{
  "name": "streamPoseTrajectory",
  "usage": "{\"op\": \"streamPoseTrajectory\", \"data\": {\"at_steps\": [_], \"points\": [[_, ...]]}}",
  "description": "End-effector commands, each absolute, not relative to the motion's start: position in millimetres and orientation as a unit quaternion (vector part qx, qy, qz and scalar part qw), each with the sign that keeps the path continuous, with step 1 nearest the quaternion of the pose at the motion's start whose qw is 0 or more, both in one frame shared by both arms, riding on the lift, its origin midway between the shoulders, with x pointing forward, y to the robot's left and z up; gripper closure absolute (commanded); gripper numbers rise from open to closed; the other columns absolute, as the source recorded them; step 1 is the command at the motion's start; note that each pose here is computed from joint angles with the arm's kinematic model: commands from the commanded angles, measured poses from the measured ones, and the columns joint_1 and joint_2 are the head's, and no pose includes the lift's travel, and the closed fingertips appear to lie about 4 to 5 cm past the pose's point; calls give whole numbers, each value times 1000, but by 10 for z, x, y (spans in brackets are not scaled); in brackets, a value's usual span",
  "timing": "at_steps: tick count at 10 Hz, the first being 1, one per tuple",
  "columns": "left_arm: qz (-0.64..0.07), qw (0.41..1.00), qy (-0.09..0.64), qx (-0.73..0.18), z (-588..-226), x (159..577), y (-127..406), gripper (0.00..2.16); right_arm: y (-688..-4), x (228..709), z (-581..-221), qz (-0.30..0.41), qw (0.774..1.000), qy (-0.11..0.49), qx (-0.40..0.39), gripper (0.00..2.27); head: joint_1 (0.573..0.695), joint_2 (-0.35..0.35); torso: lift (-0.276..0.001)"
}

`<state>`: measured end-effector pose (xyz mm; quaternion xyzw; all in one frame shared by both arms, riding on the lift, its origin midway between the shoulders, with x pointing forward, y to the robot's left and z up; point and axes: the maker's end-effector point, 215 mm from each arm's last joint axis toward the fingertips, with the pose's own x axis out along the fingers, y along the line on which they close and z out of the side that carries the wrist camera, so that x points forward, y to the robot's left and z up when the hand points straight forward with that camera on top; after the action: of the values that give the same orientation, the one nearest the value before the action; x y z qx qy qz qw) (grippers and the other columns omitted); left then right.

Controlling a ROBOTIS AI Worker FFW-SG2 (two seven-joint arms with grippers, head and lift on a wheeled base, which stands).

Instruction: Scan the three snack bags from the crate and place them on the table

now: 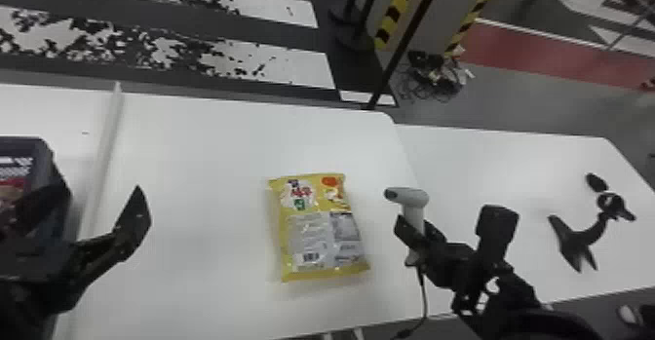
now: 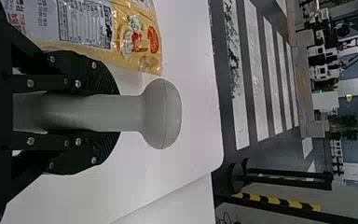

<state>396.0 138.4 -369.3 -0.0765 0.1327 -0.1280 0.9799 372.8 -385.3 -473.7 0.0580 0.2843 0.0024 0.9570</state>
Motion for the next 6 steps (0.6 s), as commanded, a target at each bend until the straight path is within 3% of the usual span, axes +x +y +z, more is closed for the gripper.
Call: {"op": "streamPoseTrajectory", "data": {"at_steps": [1, 6], "points": [[-129, 979, 134, -77, -3703, 3950, 1366, 53, -3612, 3540, -4721, 14, 954, 290, 69, 2223, 695, -350, -62], [-115, 983, 121, -79, -3630, 3901, 1428, 53, -2899, 3182, -4639, 65, 944, 310, 91, 2223, 695, -284, -62]]}}
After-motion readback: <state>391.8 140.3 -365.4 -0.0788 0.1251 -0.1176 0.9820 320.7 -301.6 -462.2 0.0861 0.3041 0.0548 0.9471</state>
